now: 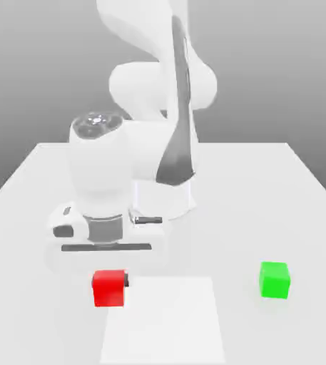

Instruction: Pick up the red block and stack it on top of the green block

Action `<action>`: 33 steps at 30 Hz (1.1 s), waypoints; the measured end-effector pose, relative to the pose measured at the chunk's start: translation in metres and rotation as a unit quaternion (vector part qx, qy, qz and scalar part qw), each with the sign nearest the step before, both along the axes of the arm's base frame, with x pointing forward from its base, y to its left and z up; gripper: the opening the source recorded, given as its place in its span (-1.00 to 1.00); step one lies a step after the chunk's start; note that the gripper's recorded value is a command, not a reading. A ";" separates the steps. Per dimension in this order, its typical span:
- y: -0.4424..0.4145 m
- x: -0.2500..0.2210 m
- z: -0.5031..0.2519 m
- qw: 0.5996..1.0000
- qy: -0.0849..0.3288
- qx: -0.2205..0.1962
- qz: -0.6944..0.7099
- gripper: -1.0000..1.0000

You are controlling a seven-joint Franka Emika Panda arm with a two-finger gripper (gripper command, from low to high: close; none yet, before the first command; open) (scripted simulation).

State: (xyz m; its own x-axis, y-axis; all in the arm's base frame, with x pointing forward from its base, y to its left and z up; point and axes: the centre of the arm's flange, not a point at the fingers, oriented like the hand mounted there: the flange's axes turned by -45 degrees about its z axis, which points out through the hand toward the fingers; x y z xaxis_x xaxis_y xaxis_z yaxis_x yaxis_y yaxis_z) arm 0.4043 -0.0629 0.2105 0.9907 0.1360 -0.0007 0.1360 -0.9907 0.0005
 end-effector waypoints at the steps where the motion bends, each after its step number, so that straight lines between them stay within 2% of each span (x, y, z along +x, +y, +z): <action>1: 0.013 0.001 0.002 1.000 0.000 0.000 0.028 -1.00; 10: 0.126 -0.007 0.016 0.960 0.000 -0.002 0.279 -1.00; 17: 0.209 -0.035 0.026 0.886 0.000 -0.001 0.463 -1.00; 24: 0.279 -0.077 0.035 0.782 0.001 0.000 0.624 -1.00; 26: 0.287 -0.082 0.024 0.767 0.001 0.001 0.641 -1.00; 30: 0.288 -0.082 -0.015 0.764 0.001 0.001 0.645 -1.00; 31: 0.287 -0.083 -0.024 0.764 0.001 0.000 0.645 1.00; 33: 0.287 -0.083 -0.024 0.764 0.001 0.000 0.645 1.00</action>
